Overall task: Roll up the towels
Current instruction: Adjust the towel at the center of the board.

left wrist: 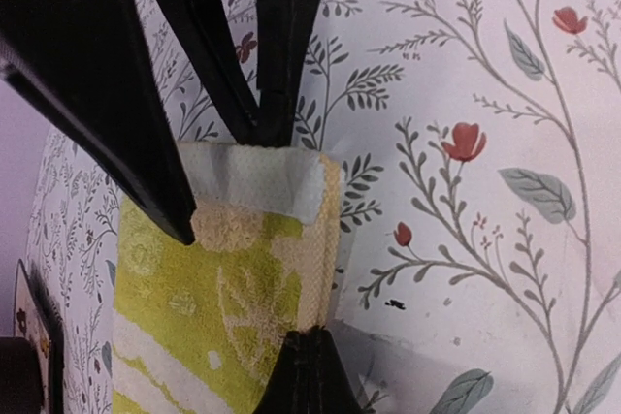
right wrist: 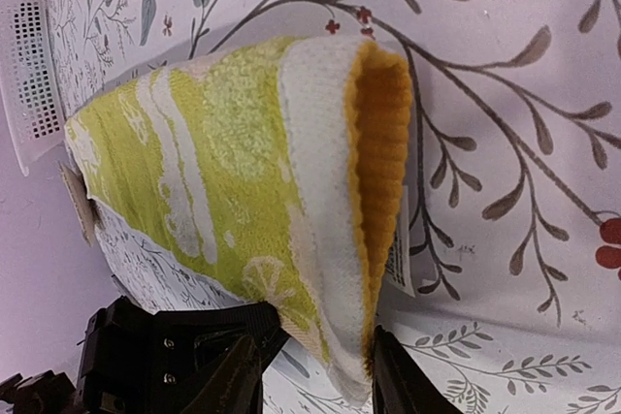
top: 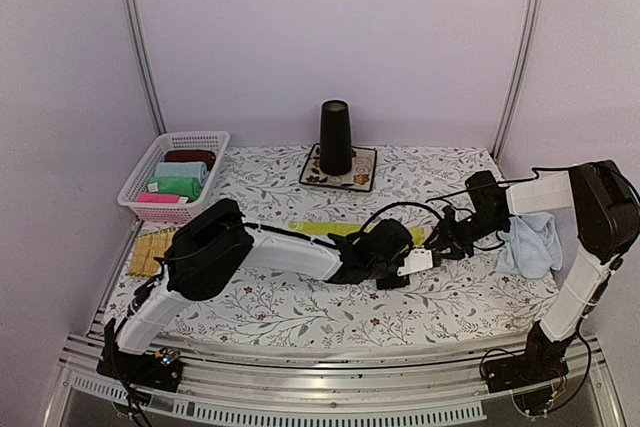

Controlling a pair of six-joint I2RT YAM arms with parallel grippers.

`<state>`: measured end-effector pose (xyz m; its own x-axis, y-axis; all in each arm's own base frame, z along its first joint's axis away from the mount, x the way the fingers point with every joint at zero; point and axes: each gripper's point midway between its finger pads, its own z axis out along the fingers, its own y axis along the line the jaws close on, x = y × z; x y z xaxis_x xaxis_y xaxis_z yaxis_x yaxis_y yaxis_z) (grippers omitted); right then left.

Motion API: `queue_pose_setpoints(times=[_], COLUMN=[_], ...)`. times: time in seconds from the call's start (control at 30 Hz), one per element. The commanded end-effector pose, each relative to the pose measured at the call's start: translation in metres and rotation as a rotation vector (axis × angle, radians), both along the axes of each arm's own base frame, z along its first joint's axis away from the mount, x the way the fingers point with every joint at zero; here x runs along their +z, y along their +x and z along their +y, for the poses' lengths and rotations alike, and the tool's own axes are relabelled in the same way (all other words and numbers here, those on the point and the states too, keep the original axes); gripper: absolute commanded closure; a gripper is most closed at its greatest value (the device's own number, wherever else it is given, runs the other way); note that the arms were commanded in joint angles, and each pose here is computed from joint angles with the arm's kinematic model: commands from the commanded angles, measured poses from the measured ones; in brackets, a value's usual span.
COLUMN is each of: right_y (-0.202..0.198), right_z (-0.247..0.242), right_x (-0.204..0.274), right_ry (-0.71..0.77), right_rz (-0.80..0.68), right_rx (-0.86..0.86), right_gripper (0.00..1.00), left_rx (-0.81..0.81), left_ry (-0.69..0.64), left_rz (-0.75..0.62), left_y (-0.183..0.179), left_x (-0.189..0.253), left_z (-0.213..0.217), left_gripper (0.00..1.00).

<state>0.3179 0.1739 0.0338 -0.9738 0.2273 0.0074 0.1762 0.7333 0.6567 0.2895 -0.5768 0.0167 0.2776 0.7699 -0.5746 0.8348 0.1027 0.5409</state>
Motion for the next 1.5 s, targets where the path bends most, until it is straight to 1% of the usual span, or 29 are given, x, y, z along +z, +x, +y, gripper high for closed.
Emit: queue_pose_setpoints(times=[0.0, 0.3, 0.6, 0.7, 0.97, 1.03, 1.1, 1.23, 1.47], right_y=[0.0, -0.012, -0.021, -0.025, -0.034, -0.033, -0.033, -0.037, -0.054], right_z=[-0.007, -0.011, -0.004, -0.005, -0.009, -0.01, -0.014, -0.025, -0.028], right_x=[-0.007, -0.026, -0.034, -0.037, -0.046, -0.045, -0.044, -0.048, -0.055], right_ry=[-0.022, -0.023, 0.042, 0.049, 0.057, 0.055, 0.044, -0.002, 0.011], right_rz=[0.013, 0.059, 0.105, 0.113, 0.116, 0.11, 0.1, 0.108, 0.148], right_rx=[-0.001, -0.01, -0.035, -0.041, -0.054, -0.058, -0.061, -0.068, -0.089], right_gripper=[0.58, 0.54, 0.54, 0.57, 0.68, 0.69, 0.68, 0.57, 0.54], left_rx=[0.003, 0.019, 0.028, 0.029, 0.031, 0.03, 0.03, 0.031, 0.032], left_ry=[0.046, 0.011, -0.013, -0.009, -0.009, -0.009, -0.01, -0.008, -0.009], left_rz=[0.068, 0.107, 0.134, 0.139, 0.146, 0.146, 0.147, 0.149, 0.151], left_y=[-0.005, 0.002, 0.006, 0.006, 0.005, 0.004, 0.005, 0.004, 0.004], left_x=[-0.028, -0.022, -0.018, -0.021, -0.02, -0.019, -0.019, -0.019, -0.019], left_z=[0.008, 0.007, 0.007, 0.009, 0.01, 0.01, 0.01, 0.011, 0.012], left_gripper=[1.0, 1.0, 1.0, 1.0, 1.0, 1.0, 1.0, 1.0, 1.0])
